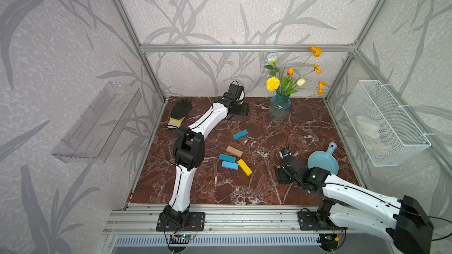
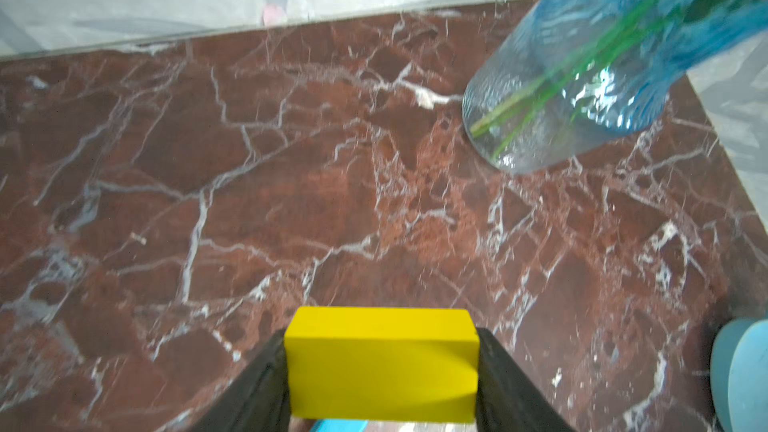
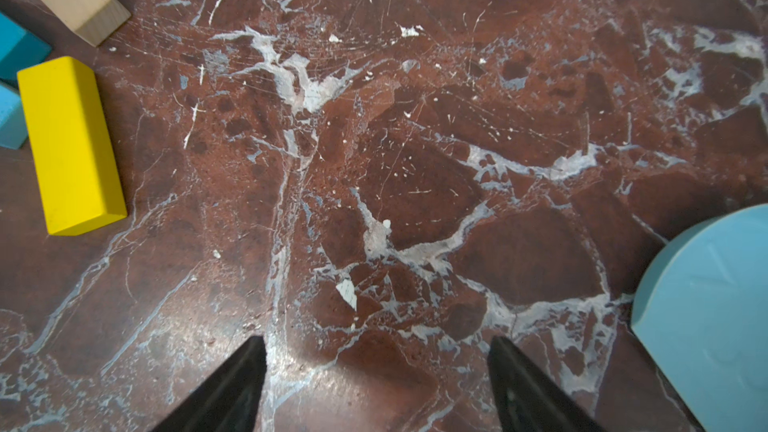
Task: Assemble a giraffe with building blocks
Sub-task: Pick up the building block from the center of the board, then place the building block at the center of the board.
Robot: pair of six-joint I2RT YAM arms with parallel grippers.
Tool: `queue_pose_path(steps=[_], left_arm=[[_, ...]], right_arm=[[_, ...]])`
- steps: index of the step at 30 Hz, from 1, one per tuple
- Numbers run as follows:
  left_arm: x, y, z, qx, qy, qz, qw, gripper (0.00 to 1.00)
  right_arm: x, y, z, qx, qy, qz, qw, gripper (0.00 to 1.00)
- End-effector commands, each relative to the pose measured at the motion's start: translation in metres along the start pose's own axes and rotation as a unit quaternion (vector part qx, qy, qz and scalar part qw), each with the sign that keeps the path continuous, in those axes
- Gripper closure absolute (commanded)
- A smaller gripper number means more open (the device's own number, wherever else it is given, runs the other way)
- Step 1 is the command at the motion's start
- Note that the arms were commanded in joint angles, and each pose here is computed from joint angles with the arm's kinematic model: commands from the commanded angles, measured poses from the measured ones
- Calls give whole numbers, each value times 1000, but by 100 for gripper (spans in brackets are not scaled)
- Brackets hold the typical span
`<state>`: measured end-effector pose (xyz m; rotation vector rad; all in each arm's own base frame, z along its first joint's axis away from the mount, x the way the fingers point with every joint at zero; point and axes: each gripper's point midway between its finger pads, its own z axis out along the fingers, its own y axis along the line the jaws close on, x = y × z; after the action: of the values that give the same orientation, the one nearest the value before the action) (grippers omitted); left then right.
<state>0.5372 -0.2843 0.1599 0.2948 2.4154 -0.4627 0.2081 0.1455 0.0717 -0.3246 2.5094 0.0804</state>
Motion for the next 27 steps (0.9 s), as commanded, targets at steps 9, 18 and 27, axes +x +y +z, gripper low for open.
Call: queue_pose_path(steps=[9,18,27], left_arm=[[45,37,71,-91,77,-73,990,67],[57,30,75,-106,87,-96,986,66],[78,28,66,-177,108,-73,976,61]], right_arm=[[-23,5,10,21,-2,3,1000,15],[-24,11,22,16,10,2,1000,15],[-23,12,25,8,10,11,1000,15]])
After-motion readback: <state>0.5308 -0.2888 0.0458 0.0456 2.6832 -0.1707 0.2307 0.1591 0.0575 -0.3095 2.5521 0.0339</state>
